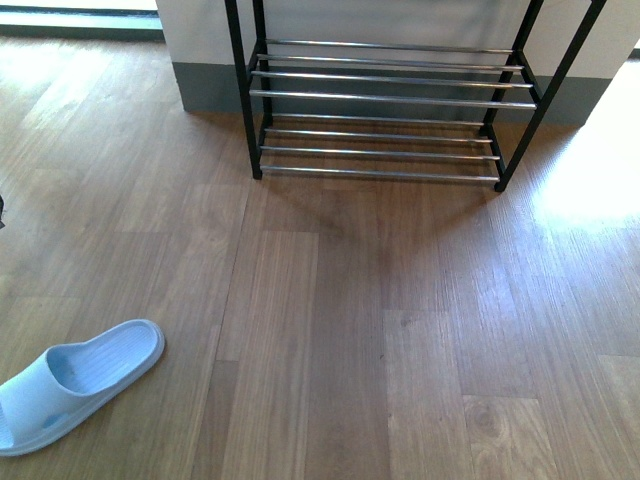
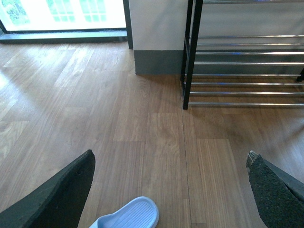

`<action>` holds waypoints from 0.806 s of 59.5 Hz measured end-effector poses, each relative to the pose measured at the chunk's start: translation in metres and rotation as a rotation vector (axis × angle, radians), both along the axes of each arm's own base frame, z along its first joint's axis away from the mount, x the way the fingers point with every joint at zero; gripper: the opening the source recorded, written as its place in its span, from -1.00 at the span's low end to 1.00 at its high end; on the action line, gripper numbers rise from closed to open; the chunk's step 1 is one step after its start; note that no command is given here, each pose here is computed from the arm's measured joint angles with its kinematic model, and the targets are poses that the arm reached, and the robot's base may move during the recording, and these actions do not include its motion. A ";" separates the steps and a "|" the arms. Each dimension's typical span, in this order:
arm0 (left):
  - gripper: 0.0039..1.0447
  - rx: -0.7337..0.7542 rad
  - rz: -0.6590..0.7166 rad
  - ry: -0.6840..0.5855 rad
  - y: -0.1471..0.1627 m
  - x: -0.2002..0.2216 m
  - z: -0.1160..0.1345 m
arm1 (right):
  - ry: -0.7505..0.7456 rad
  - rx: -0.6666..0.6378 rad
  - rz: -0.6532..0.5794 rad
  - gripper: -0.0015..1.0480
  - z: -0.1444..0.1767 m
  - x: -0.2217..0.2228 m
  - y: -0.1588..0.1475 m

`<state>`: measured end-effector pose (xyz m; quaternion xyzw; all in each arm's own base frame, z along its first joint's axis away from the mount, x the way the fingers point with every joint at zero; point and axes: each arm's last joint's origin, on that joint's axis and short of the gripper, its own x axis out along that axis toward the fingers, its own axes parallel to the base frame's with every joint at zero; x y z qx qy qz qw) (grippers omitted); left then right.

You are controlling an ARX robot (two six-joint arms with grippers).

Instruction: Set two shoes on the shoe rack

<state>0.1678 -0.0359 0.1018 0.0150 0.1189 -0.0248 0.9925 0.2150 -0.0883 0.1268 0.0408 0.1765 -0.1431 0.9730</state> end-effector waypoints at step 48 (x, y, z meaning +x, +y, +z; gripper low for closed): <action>0.85 -0.022 0.005 -0.078 -0.001 0.004 0.006 | 0.000 -0.001 -0.004 -0.97 0.000 0.000 0.000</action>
